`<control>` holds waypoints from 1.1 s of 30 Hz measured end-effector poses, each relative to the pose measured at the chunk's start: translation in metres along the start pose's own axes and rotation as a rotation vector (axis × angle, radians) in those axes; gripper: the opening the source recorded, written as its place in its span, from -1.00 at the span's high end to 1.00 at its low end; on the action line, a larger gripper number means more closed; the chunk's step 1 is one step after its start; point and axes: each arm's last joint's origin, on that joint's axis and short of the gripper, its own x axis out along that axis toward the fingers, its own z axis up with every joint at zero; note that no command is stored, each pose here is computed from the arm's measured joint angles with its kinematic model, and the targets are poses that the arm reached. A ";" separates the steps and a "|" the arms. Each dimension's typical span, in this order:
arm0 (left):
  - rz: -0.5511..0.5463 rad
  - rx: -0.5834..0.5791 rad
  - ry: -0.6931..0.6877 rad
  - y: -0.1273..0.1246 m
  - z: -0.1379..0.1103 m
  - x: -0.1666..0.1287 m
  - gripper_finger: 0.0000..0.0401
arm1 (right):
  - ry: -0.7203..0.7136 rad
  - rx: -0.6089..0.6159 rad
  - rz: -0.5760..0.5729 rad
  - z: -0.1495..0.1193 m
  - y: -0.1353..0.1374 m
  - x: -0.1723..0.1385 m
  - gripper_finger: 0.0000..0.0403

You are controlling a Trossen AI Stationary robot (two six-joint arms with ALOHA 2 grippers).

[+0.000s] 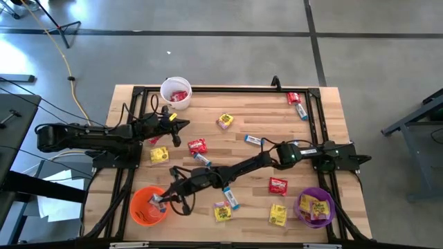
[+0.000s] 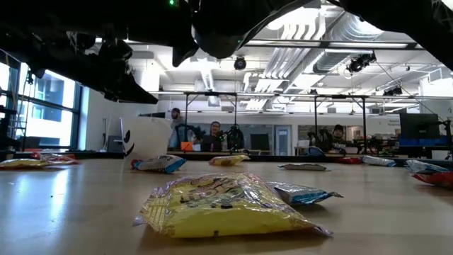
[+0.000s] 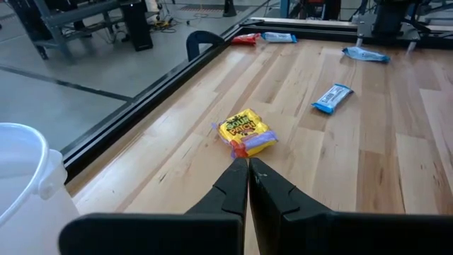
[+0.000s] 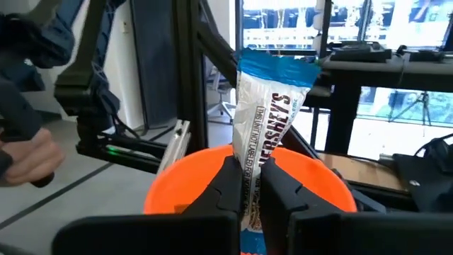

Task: Sort candy
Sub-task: Put the white candy into the orange bucket, then put the red candy into the white bucket

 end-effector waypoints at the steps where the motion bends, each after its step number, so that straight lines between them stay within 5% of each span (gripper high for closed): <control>1: 0.000 0.000 0.000 0.000 0.000 0.000 1.00 | 0.002 0.000 -0.005 0.000 0.000 0.000 0.92; 10: 0.000 0.000 0.000 0.000 0.000 0.000 1.00 | 0.014 0.002 -0.005 -0.001 0.000 0.000 0.62; 24: 0.000 0.000 0.000 0.000 0.000 0.000 1.00 | 0.054 0.012 -0.009 -0.005 0.000 0.000 0.42; 33: -0.001 0.000 0.002 0.000 0.000 0.000 1.00 | 0.136 0.008 -0.010 0.003 -0.005 -0.004 0.49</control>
